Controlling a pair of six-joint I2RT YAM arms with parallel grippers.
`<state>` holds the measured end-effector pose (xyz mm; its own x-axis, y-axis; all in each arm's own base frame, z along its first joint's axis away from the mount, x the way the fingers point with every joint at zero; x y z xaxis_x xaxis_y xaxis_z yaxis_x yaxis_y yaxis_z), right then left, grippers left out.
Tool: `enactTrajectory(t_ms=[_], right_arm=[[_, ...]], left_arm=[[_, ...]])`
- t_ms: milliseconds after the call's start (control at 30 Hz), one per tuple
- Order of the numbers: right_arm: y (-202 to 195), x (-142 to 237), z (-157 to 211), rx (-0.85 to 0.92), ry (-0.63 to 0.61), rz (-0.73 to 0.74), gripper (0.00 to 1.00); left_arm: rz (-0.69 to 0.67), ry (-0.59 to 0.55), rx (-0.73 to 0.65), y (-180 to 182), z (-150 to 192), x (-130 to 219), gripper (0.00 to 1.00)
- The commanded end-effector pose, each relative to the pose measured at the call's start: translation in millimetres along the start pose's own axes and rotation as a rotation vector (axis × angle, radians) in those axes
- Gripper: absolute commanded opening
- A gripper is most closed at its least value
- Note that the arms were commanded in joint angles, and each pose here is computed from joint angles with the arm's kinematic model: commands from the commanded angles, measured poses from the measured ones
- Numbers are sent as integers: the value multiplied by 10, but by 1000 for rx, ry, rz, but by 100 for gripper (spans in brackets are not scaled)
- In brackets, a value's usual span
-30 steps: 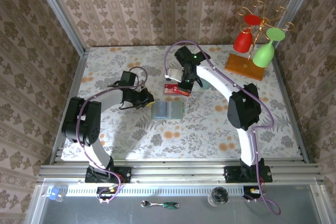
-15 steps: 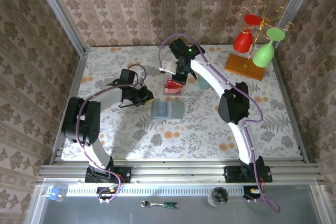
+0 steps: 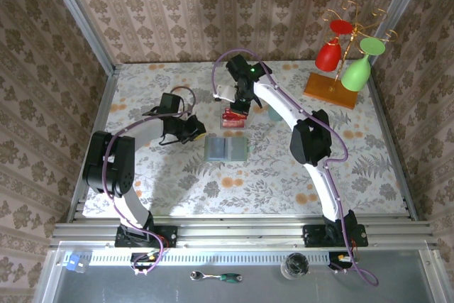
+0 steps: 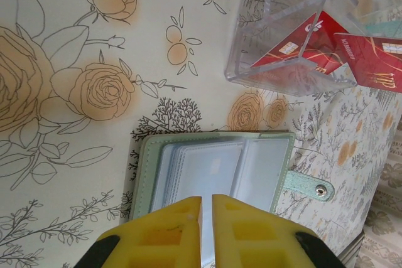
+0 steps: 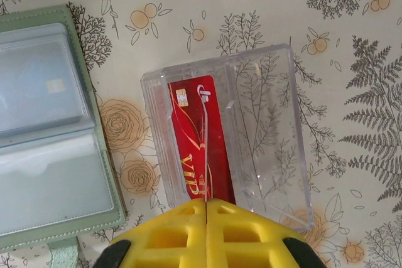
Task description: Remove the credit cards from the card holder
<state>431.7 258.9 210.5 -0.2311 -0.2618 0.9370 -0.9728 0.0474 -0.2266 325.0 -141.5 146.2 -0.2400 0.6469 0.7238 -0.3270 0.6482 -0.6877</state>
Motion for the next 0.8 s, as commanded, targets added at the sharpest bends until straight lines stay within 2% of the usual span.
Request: enactTrajectory(t_ms=[0,400,600,767], right_arm=[[-19,-121,-14,24,16,-4,0],[-81,-69,-145,48,-42,43,0],[-68,-144,-106,50,-13,24,0],[-86,-159,-78,39,14,41,10]], left_arm=[[1,11,19,15,-24,-9,13],[6,12,25,41,-27,6,13],[11,12,25,44,-34,10,13],[14,15,28,48,-41,2,13]])
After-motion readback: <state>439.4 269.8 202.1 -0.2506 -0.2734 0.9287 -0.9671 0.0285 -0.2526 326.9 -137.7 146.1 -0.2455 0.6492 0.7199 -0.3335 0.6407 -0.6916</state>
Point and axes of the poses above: each hand's point on the last joint's axis, 136 mm out from that joint toward the fingers, its own x axis back along the fingers, its own y axis along the line the jaws close on, z = x × y, the point moved 10 cm from there along x, back along the fingers, and after that the axes turned 13 degrees about x, right-handed, at the moved point
